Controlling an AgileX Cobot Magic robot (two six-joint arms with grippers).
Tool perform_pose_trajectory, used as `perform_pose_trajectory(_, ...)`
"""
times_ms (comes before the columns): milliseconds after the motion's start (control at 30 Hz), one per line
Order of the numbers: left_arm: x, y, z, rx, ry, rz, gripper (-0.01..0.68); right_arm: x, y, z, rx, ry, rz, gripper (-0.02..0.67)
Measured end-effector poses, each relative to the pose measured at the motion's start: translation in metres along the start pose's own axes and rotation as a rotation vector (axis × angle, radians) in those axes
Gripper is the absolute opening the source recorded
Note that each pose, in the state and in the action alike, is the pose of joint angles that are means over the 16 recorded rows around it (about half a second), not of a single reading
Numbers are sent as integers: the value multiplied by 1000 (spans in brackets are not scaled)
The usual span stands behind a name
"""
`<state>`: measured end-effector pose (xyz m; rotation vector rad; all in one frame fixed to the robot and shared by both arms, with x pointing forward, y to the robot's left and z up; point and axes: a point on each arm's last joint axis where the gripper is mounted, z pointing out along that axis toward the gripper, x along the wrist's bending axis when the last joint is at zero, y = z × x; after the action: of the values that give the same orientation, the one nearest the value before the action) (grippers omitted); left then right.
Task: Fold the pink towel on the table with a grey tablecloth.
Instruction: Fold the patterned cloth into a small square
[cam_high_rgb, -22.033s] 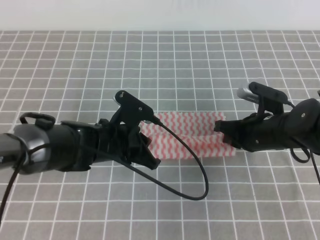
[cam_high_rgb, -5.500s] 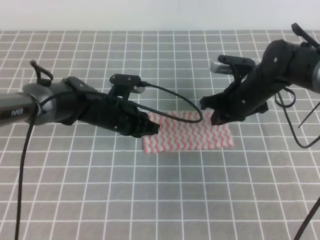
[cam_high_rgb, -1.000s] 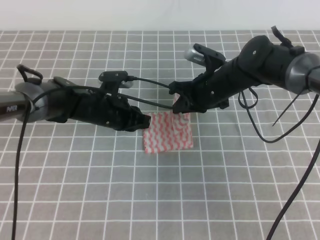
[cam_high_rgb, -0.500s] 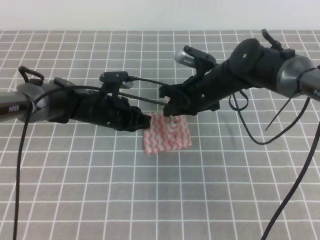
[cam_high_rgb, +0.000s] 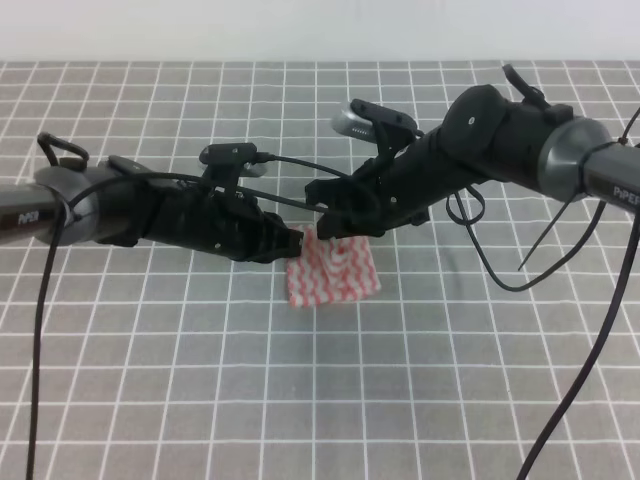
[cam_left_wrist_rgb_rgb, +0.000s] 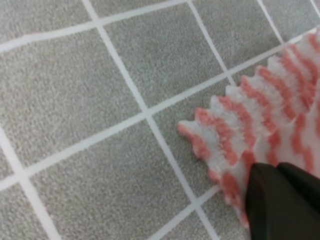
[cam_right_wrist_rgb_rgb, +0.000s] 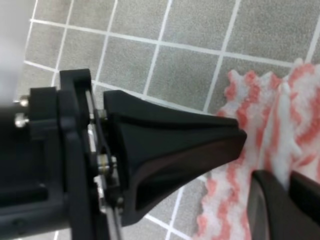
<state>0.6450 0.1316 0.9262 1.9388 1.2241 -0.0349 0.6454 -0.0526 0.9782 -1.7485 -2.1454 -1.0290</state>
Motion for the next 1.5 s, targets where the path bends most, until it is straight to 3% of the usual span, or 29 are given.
perform_pose_trajectory(700,8,2,-10,1,-27,-22,0,-4,-2,9,11,0,17,-1)
perform_pose_trajectory(1500,5,13,-16,-23,-37,4,0,-3,-4,8,36,18,30,14)
